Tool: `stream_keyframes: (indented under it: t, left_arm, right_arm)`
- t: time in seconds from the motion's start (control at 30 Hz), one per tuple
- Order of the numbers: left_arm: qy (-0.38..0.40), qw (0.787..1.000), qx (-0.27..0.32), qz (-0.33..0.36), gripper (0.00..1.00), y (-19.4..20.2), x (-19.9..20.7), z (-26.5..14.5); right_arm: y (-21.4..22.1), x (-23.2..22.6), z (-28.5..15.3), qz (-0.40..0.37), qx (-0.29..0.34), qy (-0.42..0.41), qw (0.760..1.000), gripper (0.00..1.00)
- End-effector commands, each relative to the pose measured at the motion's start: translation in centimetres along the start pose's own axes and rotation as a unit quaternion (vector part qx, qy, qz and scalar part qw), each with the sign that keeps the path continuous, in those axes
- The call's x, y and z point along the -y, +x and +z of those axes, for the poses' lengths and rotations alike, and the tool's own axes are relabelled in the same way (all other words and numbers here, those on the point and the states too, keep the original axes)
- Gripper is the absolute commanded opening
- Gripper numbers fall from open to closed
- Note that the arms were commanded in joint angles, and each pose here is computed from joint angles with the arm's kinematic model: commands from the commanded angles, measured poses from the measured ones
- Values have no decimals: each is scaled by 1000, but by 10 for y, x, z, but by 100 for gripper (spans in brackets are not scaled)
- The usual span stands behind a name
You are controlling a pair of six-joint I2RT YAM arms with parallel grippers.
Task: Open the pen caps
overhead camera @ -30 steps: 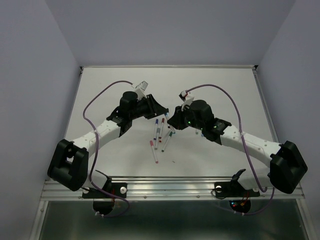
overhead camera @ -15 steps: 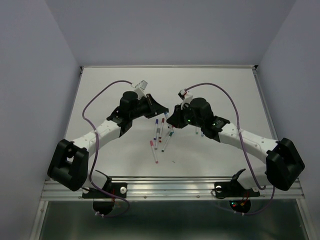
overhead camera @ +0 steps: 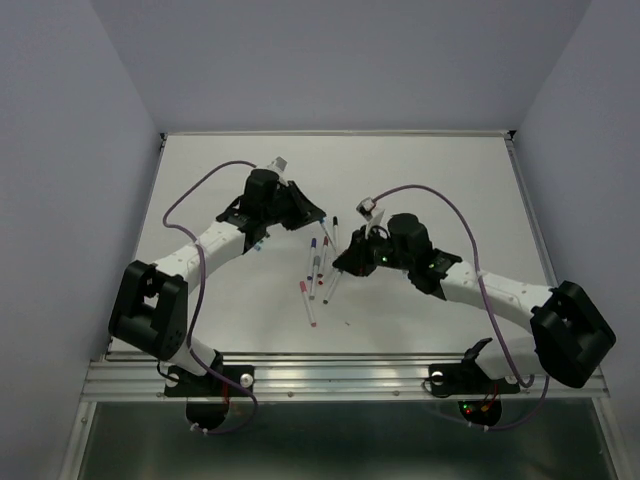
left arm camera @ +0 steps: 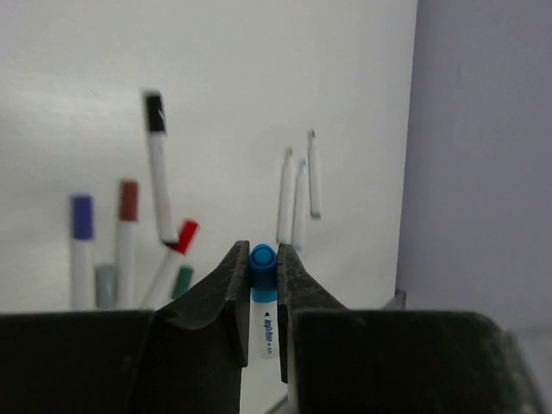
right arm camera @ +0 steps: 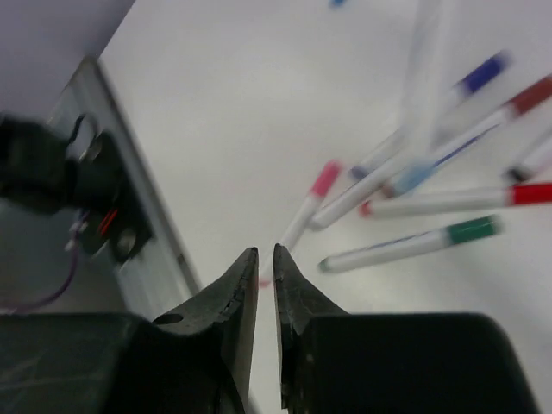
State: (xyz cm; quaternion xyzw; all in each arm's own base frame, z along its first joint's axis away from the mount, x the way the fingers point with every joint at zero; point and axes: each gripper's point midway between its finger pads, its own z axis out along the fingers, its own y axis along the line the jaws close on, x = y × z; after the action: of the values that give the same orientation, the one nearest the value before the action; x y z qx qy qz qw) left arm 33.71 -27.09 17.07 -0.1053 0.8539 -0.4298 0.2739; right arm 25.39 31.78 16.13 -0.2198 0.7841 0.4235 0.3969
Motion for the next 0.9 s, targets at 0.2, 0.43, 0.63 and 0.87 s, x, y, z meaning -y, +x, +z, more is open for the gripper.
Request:
stream_keyframes:
  t: [0.2, 0.43, 0.63, 0.87]
  left_arm:
    - [-15, 950, 310, -19, 0, -169, 8, -46]
    - [11, 969, 245, -6, 0, -133, 8, -41]
    - [25, 981, 189, 17, 0, -86, 19, -33]
    - [53, 988, 145, 29, 0, -47, 40, -33]
  right_arm:
    - [113, -67, -44, 89, -191, -129, 969, 1]
    - [39, -35, -18, -5, -72, -7, 997, 21]
    - [-46, -7, -8, -83, 27, 90, 992, 56]
    - [-87, 9, 14, -146, 47, 134, 979, 69]
